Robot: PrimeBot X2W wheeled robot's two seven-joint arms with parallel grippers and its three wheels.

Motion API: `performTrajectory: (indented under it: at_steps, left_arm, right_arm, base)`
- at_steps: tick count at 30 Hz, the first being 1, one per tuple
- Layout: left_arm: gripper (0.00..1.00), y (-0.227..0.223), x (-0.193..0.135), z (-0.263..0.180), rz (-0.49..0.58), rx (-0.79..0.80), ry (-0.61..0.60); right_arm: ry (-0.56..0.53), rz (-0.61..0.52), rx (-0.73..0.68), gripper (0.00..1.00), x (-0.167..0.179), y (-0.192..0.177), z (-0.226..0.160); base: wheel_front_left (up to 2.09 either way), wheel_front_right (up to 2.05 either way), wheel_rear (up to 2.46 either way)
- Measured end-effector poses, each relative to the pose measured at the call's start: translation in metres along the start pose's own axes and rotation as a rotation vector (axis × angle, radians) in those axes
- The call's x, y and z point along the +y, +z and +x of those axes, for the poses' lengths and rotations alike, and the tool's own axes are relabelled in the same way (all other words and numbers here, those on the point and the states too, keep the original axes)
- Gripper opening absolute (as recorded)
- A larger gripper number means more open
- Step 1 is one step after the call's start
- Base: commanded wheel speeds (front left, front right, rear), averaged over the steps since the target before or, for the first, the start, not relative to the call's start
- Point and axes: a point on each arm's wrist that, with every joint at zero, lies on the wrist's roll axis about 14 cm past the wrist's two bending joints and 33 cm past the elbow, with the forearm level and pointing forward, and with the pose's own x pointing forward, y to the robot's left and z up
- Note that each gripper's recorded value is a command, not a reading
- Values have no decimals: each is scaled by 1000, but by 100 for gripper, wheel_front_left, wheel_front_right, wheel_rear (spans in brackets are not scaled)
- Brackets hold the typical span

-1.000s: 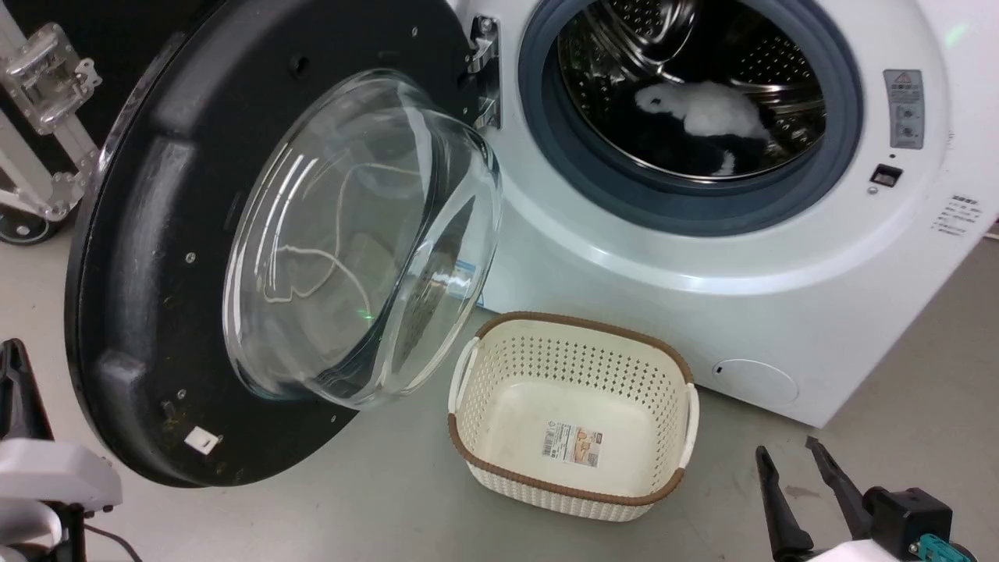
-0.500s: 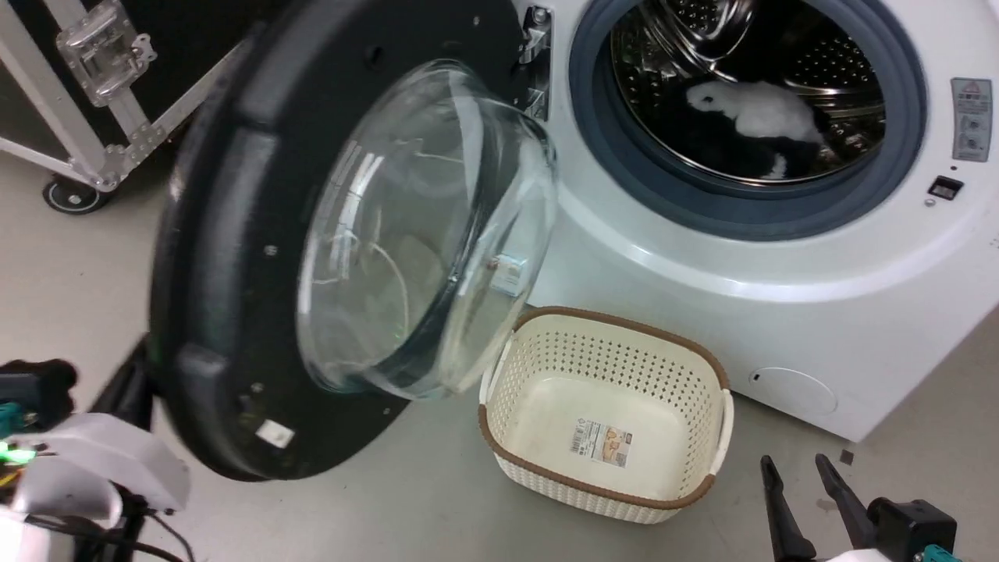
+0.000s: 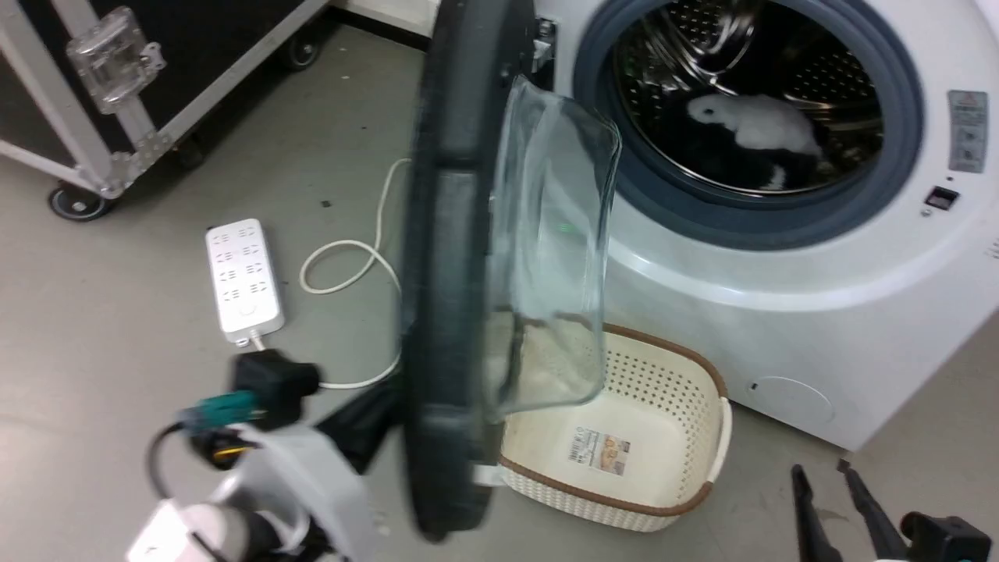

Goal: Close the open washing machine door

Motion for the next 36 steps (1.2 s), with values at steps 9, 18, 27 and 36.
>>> performTrajectory:
  at_steps: [9,18,27,36]
  left_arm:
    - [0,-6,-100,47,26,62,-367]
    - [0,-26,-163,114,98,133,-601]
    - [0,-34,-224,199,112,101,-687]
    - [0,5,-197,213,-1,-31,-551]
  right_arm:
    - [-162,34,-27,100,-50,2,-22]
    - [-351,85,-62,100,-104,1,-54]
    - [-547,113,-55,100,-151,-8,-102]
    - [-520,116,-79,100,-144,-1,-98]
  base:
    - [0,0,0]
    - [0,0,0]
    - [0,0,0]
    - [0,0,0]
